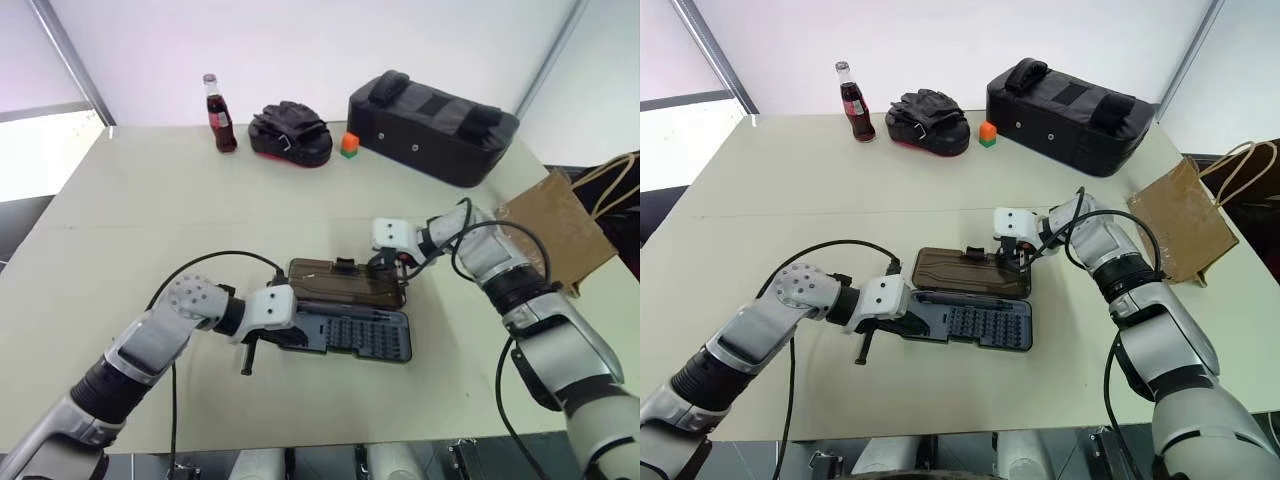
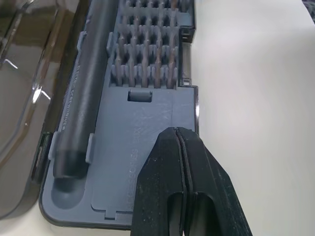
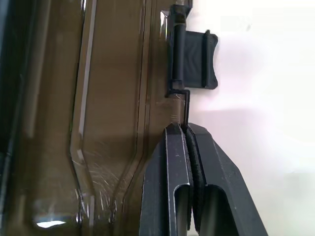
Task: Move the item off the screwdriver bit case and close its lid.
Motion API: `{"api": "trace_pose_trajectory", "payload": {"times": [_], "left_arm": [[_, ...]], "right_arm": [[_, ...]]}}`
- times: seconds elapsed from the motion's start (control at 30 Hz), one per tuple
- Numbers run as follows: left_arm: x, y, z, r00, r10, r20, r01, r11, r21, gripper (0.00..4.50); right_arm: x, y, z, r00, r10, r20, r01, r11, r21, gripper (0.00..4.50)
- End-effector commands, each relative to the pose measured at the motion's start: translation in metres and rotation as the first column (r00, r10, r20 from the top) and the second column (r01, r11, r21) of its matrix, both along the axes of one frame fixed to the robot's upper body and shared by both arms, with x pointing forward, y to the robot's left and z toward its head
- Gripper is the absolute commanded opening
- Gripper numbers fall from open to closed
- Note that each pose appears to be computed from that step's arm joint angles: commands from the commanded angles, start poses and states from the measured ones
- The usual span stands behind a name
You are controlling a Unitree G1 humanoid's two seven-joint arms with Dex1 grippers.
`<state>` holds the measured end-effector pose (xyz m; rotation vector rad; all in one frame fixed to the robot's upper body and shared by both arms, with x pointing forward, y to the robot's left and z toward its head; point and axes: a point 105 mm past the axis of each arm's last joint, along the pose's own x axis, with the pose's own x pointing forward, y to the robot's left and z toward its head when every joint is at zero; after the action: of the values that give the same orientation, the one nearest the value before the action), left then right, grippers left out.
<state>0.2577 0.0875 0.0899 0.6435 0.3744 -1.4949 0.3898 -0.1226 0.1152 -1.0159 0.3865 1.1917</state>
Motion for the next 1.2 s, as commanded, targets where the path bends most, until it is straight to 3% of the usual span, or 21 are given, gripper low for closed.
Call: {"api": "trace_pose_trajectory", "payload": {"times": [0.03,0.23,0.33,0.47,0.67,0.8,0.9,1.03,1.2], "left_arm": [[-0.002,0.002,-0.015,0.999,0.026,-0.047,-0.024,0.999,0.025,0.0],[0.012,-0.004,-0.003,0.998,0.057,0.009,-0.057,0.998,-0.036,0.0],[0.028,-0.012,0.023,0.989,0.087,0.116,-0.076,0.992,-0.102,0.0],[0.032,-0.022,0.063,0.983,0.102,0.15,-0.066,0.972,-0.226,0.0],[0.014,-0.022,0.115,0.997,0.053,-0.056,-0.071,0.906,-0.417,0.0],[0.053,-0.007,0.151,0.969,0.217,-0.119,-0.246,0.778,-0.578,0.0],[0.095,0.015,0.146,0.903,0.412,-0.12,-0.401,0.71,-0.58,0.0],[0.141,0.038,0.114,0.795,0.598,-0.101,-0.555,0.65,-0.519,0.0],[0.17,0.041,0.065,0.736,0.666,-0.125,-0.647,0.636,-0.421,0.0]], "right_arm": [[0.014,-0.011,0.041,0.976,-0.044,0.213,0.044,0.999,0.004,0.02],[0.002,-0.016,0.07,0.938,-0.071,0.338,0.059,0.997,0.044,0.02],[-0.005,-0.016,0.071,0.93,-0.086,0.357,0.072,0.996,0.054,0.02],[-0.01,-0.016,0.069,0.923,-0.115,0.368,0.093,0.993,0.078,0.02],[-0.014,-0.02,0.062,0.915,-0.137,0.379,0.112,0.99,0.086,0.02],[-0.016,-0.023,0.06,0.911,-0.136,0.39,0.115,0.99,0.079,0.02],[-0.016,-0.024,0.063,0.9,-0.142,0.412,0.117,0.99,0.084,0.02],[-0.018,-0.021,0.069,0.889,-0.138,0.436,0.108,0.99,0.092,0.02],[-0.023,-0.015,0.076,0.878,-0.134,0.46,0.092,0.989,0.113,0.02]]}}
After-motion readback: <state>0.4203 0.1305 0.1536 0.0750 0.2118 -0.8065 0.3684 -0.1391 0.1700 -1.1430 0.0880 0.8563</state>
